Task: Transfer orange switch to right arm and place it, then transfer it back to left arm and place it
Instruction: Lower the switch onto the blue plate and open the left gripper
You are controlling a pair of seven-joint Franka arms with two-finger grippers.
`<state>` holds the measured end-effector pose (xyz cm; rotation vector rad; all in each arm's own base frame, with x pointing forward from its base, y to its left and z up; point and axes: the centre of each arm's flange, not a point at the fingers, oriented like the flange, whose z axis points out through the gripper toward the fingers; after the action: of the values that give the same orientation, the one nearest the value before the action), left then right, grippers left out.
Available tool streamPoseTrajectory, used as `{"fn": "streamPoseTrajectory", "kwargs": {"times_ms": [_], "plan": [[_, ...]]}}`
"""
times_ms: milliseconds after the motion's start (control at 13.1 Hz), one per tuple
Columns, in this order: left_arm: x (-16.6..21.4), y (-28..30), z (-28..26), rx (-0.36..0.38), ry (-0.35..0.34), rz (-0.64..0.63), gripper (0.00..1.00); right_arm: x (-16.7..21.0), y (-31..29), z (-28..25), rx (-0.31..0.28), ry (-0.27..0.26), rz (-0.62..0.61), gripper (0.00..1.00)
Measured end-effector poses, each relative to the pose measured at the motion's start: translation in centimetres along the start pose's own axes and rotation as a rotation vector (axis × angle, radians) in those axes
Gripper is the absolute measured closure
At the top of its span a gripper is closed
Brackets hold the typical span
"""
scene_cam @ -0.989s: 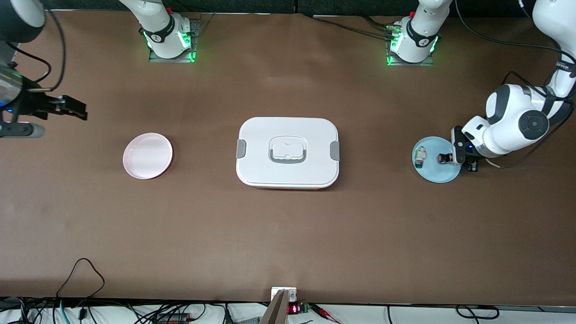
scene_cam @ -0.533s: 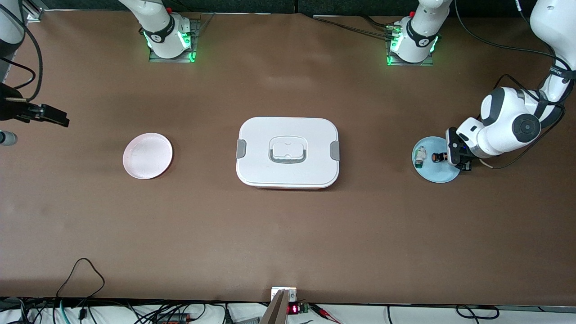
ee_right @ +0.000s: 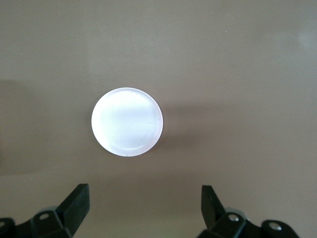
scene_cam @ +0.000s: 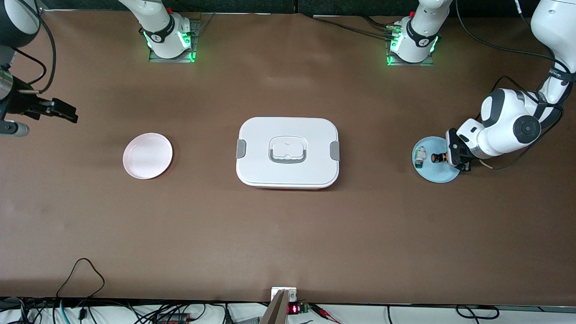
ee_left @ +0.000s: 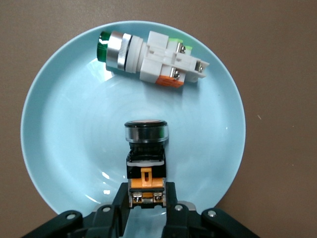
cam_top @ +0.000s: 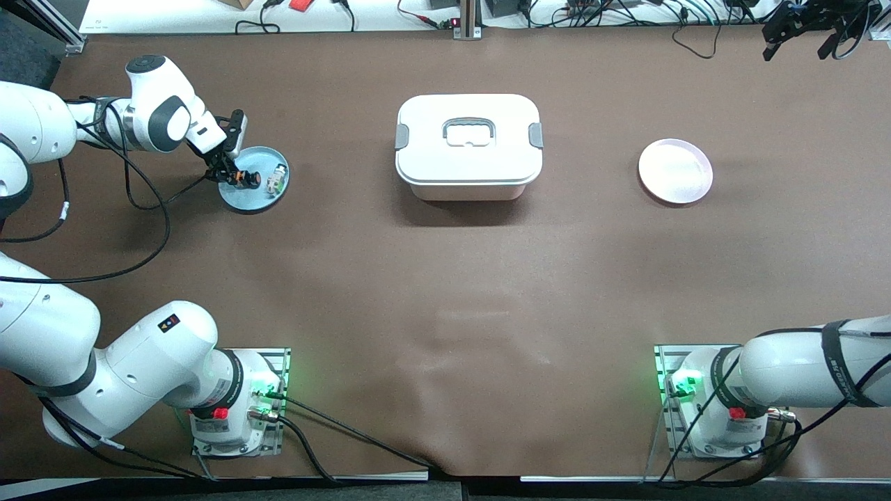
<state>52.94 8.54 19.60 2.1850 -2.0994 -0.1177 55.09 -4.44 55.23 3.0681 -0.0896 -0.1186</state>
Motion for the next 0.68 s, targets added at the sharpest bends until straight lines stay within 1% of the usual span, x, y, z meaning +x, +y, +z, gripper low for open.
{"fn": "streamPoseTrajectory", "kwargs": {"times_ms": [228, 533, 685], "plan": [[0.0, 0.0, 0.0, 0.002, 0.000, 0.000, 0.67, -0.9, 0.0, -1.4, 0.003, 0.012, -0.001, 0.00], [0.0, 0.0, 0.0, 0.002, 0.000, 0.000, 0.67, -1.0, 0.2, -1.8, 0.011, 0.016, 0.003, 0.00], [0.0, 0.0, 0.0, 0.002, 0.001, 0.000, 0.52, -1.0, 0.3, -2.0, 0.011, 0.020, 0.006, 0.00]]}}
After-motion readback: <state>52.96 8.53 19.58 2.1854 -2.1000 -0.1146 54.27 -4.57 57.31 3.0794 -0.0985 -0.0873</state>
